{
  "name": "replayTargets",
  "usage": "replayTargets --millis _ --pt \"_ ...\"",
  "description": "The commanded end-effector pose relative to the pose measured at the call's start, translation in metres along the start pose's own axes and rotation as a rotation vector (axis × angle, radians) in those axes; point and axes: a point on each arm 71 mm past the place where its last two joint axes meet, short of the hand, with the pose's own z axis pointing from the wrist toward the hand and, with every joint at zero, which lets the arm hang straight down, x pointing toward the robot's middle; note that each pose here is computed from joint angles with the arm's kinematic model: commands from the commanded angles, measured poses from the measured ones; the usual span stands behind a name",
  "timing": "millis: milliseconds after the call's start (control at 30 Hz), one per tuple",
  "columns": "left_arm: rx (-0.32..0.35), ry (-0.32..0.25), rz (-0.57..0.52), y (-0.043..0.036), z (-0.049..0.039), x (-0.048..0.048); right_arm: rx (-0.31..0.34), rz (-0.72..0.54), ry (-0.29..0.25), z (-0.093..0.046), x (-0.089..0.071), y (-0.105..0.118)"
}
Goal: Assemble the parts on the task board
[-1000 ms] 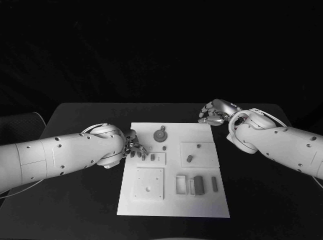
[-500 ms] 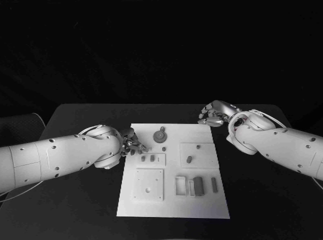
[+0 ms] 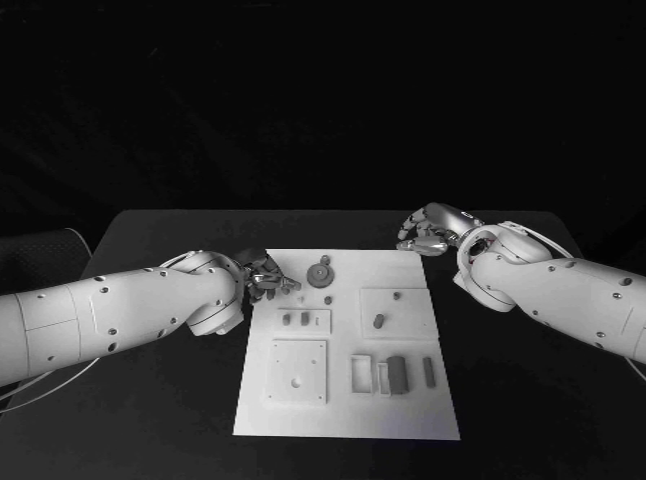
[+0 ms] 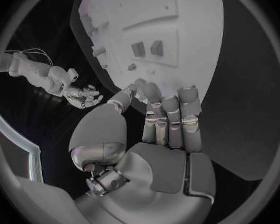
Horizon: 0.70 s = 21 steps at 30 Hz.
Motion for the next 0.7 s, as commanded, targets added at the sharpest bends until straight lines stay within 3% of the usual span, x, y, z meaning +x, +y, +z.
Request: replayTargets --millis 33,500,700 --pt "0.038 -0.037 -0.074 -0.0018 0.0001 -0.0038 -0.009 0.005 0.005 -0.001 0.001 0.001" --pt "0.109 -0.101 -0.244 0.0055 0.0057 -0.0197 -0.058 0.066 0.005 -0.008 0.005 0.002" --pt "0.15 -0.093 -0.298 0.0082 0.0058 -0.0233 -0.077 0.092 0.009 -0.012 0.01 0.002"
